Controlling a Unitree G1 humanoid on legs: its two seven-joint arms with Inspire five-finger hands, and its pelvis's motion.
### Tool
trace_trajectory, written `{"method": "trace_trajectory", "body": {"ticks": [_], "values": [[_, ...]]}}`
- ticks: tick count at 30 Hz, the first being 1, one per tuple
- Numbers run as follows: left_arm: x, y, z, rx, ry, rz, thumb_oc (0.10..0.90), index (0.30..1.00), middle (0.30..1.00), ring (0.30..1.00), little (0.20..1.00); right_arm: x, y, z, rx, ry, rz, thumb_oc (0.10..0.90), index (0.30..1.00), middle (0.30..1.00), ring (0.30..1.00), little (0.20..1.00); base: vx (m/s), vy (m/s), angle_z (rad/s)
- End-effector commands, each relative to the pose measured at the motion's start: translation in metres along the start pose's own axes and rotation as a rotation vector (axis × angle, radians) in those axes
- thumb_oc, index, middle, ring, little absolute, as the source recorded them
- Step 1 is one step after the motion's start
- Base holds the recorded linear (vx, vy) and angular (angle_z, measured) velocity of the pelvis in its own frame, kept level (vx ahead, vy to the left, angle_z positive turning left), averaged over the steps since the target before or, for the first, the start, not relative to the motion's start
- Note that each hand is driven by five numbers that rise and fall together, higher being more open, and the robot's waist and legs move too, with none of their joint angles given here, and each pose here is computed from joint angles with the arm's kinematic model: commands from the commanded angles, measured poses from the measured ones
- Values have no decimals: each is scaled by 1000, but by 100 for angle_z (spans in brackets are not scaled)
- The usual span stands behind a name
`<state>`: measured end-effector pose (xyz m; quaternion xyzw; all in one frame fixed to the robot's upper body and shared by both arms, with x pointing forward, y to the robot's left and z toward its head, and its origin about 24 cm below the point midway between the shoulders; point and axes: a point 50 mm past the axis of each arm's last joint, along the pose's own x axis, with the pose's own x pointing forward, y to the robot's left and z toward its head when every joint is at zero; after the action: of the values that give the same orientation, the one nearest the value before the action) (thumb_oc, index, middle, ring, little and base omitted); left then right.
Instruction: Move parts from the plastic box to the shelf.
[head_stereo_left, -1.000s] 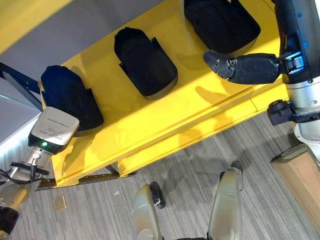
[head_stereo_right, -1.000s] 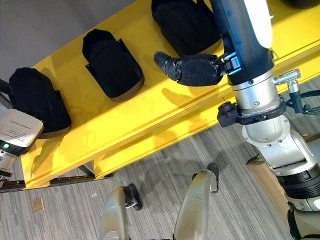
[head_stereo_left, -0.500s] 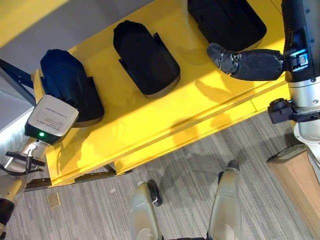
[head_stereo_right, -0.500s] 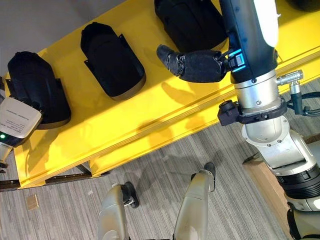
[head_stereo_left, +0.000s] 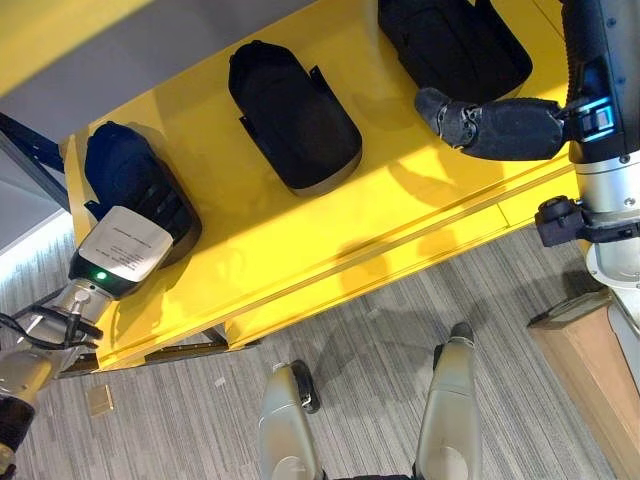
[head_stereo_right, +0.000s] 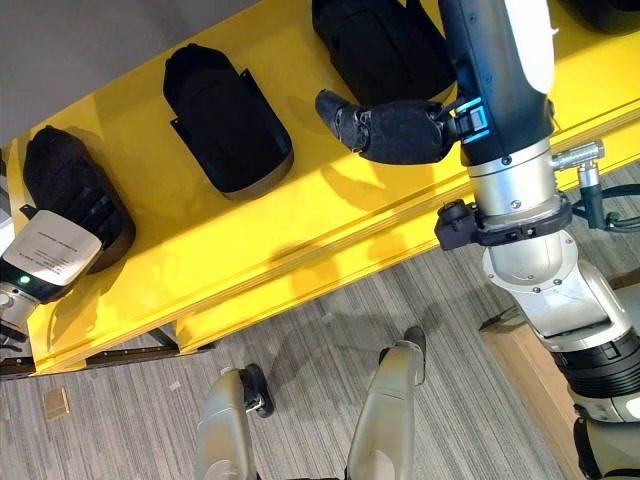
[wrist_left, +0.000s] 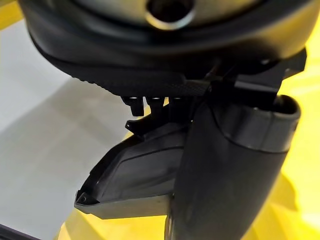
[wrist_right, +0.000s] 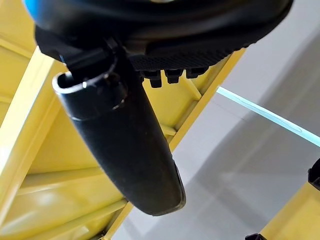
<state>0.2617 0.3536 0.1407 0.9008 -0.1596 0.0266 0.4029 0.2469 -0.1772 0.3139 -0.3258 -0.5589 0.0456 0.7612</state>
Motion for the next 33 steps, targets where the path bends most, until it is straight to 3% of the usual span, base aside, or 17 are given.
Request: {"method": "trace_trajectory", "body": {"ticks": [1, 9, 18, 23, 27, 33], "values": [[-20, -5, -6, 60, -127, -126, 900, 1000, 1000, 1000, 1000, 18, -26, 46, 2, -262, -127, 900, 1000, 1000, 1000, 1000, 0, 0, 0], [-18, -2, -19, 138, -105, -212, 900, 1000, 1000, 1000, 1000, 12, -25, 45, 13, -250, -109, 900, 1000, 1000, 1000, 1000, 5, 9, 1], [-29, -12, -48, 330, 167, -301, 900, 1000, 1000, 1000, 1000, 9, -20, 41, 29, -233, -115, 900, 1000, 1000, 1000, 1000, 1, -4, 0], [-52, -29, -55, 409, 358, -333, 900, 1000, 1000, 1000, 1000, 7, -14, 39, 43, -224, -127, 900, 1000, 1000, 1000, 1000, 3, -16, 0], [-60, -41, -45, 444, 426, -301, 900, 1000, 1000, 1000, 1000, 12, -7, 39, 57, -225, -125, 900, 1000, 1000, 1000, 1000, 0, 0, 0], [-44, -35, -39, 371, 401, -201, 900, 1000, 1000, 1000, 1000, 13, -3, 39, 56, -219, -127, 900, 1000, 1000, 1000, 1000, 0, 0, 0]]}}
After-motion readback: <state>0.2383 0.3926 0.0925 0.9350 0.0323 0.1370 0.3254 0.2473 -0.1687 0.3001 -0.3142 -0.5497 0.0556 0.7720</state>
